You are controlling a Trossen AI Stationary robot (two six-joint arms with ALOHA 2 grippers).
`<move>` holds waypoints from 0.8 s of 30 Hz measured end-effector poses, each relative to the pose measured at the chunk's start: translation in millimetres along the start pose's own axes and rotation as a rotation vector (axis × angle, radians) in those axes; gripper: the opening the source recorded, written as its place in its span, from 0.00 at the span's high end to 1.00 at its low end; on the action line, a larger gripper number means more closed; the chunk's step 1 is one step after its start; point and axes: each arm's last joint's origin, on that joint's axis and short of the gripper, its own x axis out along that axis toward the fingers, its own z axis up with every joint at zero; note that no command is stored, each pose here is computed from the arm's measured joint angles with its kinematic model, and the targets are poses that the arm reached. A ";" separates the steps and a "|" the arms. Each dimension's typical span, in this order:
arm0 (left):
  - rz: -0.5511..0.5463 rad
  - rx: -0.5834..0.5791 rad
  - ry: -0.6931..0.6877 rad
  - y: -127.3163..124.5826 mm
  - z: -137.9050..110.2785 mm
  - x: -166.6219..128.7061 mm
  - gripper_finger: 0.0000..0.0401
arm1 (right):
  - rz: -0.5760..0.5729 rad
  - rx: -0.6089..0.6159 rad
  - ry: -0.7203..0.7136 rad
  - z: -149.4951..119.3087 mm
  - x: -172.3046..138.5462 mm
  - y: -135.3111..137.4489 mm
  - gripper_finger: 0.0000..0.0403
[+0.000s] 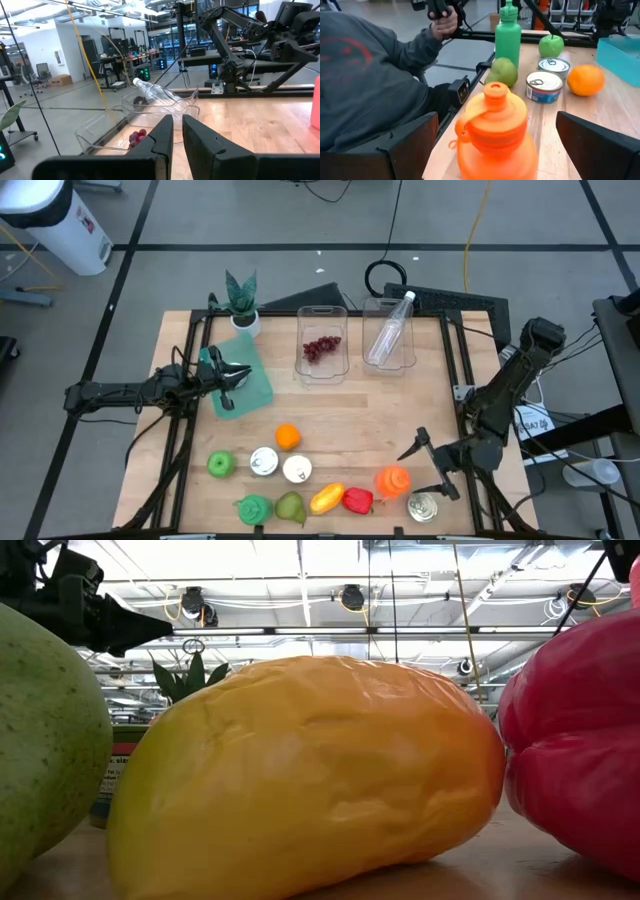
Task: Pick & Place Food Item
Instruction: Put the orange water bottle into the right transparent bin
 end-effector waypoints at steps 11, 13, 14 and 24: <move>0.000 0.003 0.000 0.0 0.0 0.0 0.87 | -0.025 -0.054 -0.018 -6.2 12.3 5.5 0.03; 0.000 0.003 0.001 0.0 -0.1 0.0 0.87 | -0.029 -0.071 -0.012 -8.6 15.5 5.9 0.03; 0.000 0.003 0.000 0.0 0.1 0.0 0.87 | -0.030 -0.078 -0.010 -9.7 16.9 6.1 0.03; 0.000 0.002 0.001 0.0 -0.1 0.0 0.87 | -0.085 -0.069 0.027 -18.6 30.6 -0.3 0.03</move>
